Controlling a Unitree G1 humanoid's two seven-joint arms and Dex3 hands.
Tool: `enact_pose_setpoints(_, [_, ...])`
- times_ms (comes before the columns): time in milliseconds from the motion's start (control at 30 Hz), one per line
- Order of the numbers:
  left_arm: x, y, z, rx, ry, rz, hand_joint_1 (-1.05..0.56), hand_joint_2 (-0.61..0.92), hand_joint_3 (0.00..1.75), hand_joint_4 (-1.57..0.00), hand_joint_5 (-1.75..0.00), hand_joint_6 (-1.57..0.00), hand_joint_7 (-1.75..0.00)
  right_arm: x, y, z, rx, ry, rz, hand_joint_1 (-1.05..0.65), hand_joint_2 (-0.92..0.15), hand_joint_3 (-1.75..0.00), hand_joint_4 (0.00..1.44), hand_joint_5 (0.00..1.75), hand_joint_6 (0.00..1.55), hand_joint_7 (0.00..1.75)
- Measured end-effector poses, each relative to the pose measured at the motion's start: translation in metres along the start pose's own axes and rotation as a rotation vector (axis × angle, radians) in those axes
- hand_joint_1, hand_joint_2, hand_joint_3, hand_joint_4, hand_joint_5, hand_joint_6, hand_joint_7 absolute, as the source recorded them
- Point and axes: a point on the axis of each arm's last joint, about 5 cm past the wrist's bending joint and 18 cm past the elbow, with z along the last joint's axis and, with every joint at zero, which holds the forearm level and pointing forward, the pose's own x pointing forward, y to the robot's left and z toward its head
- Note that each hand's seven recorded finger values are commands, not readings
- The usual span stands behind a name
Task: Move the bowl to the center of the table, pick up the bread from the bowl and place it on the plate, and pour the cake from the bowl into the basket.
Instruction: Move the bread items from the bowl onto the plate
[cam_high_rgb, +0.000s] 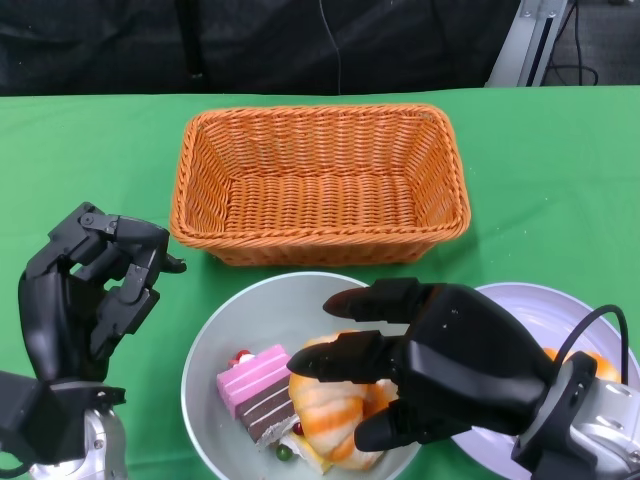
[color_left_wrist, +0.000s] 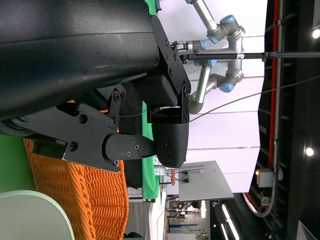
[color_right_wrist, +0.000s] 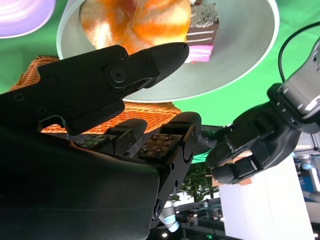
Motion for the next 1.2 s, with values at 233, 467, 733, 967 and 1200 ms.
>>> enact_pose_setpoints(233, [0.000,0.000,0.000,-0.003,0.001,0.002,-0.14,0.92,0.37,-0.80,-1.45,-0.86,-1.12,0.001,0.008,-0.001,-0.072,-0.046,0.012,-0.79,-0.86,0.00,0.84,0.03,0.70,0.00])
enact_pose_setpoints(467, [-0.001,0.000,0.000,-0.019,-0.001,0.013,-0.13,0.92,0.37,-0.81,-1.43,-0.87,-1.09,0.005,0.011,-0.004,-0.107,-0.074,-0.013,-0.80,-0.88,-0.01,0.81,0.01,0.67,0.00])
enact_pose_setpoints(733, [-0.001,0.000,-0.001,-0.029,0.002,0.013,-0.13,0.92,0.38,-0.82,-1.42,-0.88,-1.08,0.008,0.011,-0.004,-0.139,-0.067,0.053,-0.85,-0.89,0.00,0.71,0.00,0.61,0.00])
enact_pose_setpoints(967, [-0.001,0.000,-0.001,-0.024,0.004,0.010,-0.13,0.92,0.38,-0.82,-1.43,-0.89,-1.06,0.010,0.014,-0.001,-0.154,-0.066,0.124,-0.88,-0.89,0.00,0.67,0.00,0.59,0.00])
enact_pose_setpoints(1200, [-0.002,0.000,-0.001,-0.019,0.007,0.008,-0.14,0.91,0.40,-0.82,-1.43,-0.89,-1.08,0.011,0.012,-0.003,-0.164,-0.049,0.168,-0.92,-0.89,0.00,0.66,0.01,0.56,0.00])
